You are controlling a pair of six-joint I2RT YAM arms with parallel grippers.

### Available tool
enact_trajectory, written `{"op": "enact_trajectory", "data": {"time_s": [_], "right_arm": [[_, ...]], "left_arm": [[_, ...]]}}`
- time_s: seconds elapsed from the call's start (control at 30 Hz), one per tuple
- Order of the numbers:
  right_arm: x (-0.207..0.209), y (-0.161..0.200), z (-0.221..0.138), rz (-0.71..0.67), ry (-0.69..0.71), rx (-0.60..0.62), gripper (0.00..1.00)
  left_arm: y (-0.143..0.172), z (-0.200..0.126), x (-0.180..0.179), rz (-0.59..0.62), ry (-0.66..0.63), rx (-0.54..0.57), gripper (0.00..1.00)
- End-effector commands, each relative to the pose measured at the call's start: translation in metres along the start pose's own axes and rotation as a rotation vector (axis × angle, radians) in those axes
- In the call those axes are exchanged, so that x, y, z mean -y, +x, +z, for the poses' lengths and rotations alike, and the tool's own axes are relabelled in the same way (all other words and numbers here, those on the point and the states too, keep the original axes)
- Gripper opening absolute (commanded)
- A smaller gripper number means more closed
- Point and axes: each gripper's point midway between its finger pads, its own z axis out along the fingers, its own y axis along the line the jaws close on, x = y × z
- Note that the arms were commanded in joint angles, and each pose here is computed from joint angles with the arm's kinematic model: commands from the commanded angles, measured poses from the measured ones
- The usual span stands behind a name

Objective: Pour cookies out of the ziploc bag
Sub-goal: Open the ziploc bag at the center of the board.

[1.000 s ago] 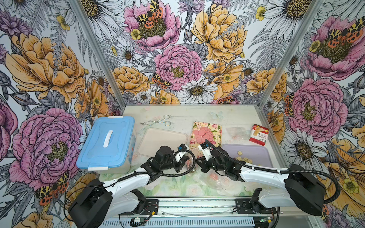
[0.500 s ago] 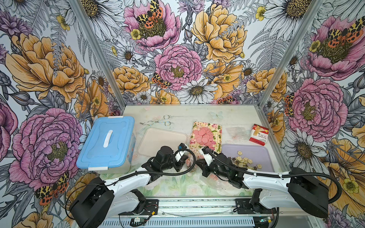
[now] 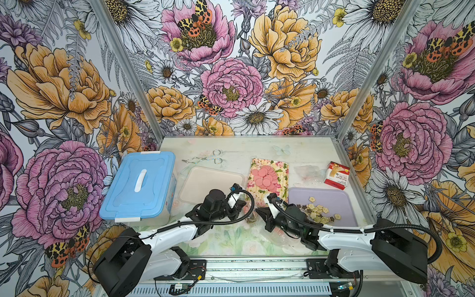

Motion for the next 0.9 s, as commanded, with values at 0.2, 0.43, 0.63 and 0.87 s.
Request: {"op": "enact_trajectory", "data": {"time_s": [0.2, 0.43, 0.63, 0.87], "right_arm": [[0.007, -0.003, 0.01, 0.025, 0.04, 0.039, 0.0], [0.017, 0.013, 0.019, 0.082, 0.058, 0.055, 0.0], [0.021, 0.012, 0.016, 0.098, 0.084, 0.065, 0.0], [0.01, 0.008, 0.007, 0.036, 0.036, 0.042, 0.0]], "left_arm": [[-0.008, -0.014, -0.051, -0.103, -0.202, 0.058, 0.0], [-0.007, -0.005, -0.055, -0.12, -0.207, 0.03, 0.0], [-0.007, -0.004, -0.055, -0.119, -0.206, 0.029, 0.0], [-0.008, 0.0, -0.045, -0.109, -0.138, 0.026, 0.0]]}}
